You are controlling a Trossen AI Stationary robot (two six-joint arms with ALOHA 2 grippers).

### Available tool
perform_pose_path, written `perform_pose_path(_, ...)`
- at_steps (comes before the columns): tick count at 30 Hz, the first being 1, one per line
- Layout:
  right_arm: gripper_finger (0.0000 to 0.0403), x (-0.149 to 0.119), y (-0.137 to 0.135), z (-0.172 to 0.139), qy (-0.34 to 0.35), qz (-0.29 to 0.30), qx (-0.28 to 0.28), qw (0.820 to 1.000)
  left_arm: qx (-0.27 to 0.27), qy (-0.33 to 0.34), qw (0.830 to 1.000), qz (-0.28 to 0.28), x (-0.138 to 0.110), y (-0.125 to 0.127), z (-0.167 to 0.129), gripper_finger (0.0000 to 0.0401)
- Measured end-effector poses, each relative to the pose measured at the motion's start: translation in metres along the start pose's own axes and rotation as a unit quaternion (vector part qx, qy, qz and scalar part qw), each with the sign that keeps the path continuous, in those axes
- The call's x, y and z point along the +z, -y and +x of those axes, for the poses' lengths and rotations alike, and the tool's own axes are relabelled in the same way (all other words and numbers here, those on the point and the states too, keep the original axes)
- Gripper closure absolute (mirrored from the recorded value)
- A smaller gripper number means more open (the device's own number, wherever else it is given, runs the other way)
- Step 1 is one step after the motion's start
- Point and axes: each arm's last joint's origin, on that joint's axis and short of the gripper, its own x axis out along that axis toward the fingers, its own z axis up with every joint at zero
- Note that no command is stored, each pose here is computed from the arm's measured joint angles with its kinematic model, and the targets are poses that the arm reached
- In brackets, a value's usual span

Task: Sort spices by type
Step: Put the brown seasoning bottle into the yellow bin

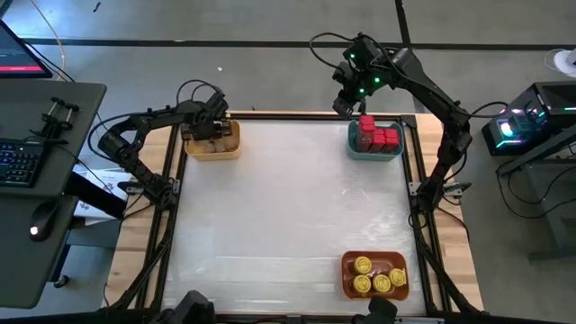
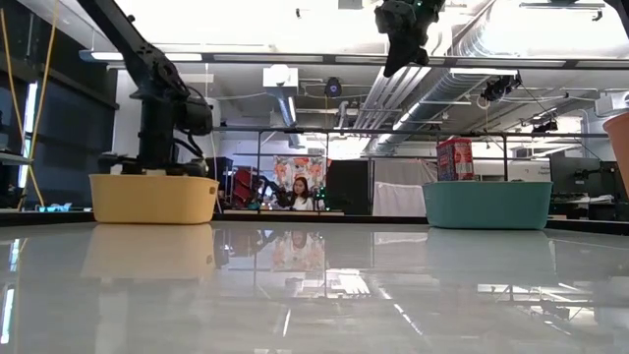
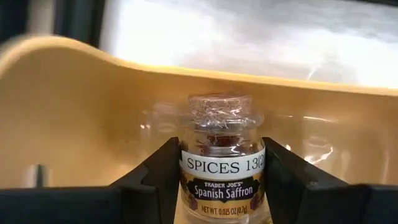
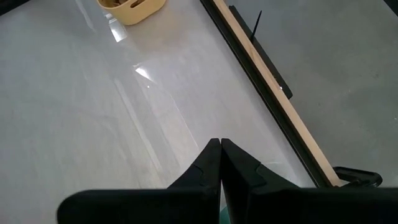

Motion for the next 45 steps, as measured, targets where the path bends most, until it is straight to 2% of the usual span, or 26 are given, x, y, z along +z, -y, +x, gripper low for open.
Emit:
perform_pose_path(5,0.0403,0.001,0.0,0.0,0.006,0.002,-0.001,1.0,-0.008,0.039,0.999,0.004,0.003,-0.006,-0.018,0.0249)
perform_pose_path(8,0.0403,0.004,0.001,0.0,0.019,0.008,-0.003,1.0,-0.036,0.082,0.996,0.01,0.007,-0.009,-0.034,0.025)
perform_pose_path(13,0.0403,0.011,0.001,-0.001,0.058,0.001,-0.007,0.998,-0.112,0.183,0.973,0.083,0.008,-0.009,-0.074,0.025)
perform_pose_path(18,0.0403,0.016,0.002,-0.001,0.083,-0.004,-0.01,0.996,-0.198,0.272,0.929,0.154,-0.008,-0.004,-0.119,0.025)
perform_pose_path(23,0.0403,0.019,0.001,-0.002,0.097,-0.008,0.007,0.995,-0.32,0.342,0.863,0.191,-0.041,0.02,-0.161,0.025)
perform_pose_path(25,0.0403,0.02,0.0,-0.002,0.103,-0.011,0.02,0.994,-0.34,0.365,0.84,0.213,-0.059,0.036,-0.17,0.0251)
perform_pose_path(28,0.0403,0.02,-0.001,-0.002,0.107,-0.015,0.05,0.993,-0.357,0.384,0.816,0.242,-0.089,0.066,-0.172,0.0251)
perform_pose_path(31,0.0403,0.016,-0.005,-0.002,0.094,-0.015,0.118,0.988,-0.358,0.403,0.792,0.287,-0.122,0.097,-0.165,0.0251)
perform_pose_path(33,0.0403,0.014,-0.01,0.002,0.072,-0.008,0.168,0.983,-0.343,0.416,0.782,0.311,-0.142,0.116,-0.153,0.0251)
perform_pose_path(35,0.0402,0.012,-0.014,0.013,0.036,0.009,0.185,0.982,-0.333,0.431,0.775,0.32,-0.158,0.133,-0.141,0.0251)
perform_pose_path(39,0.0381,0.012,-0.022,0.038,-0.021,0.023,0.159,0.987,-0.356,0.44,0.767,0.302,-0.178,0.161,-0.117,0.0251)
perform_pose_path(45,0.0287,0.011,-0.039,0.055,-0.057,-0.018,0.171,0.983,-0.378,0.423,0.767,0.3,-0.198,0.174,-0.099,0.0251)
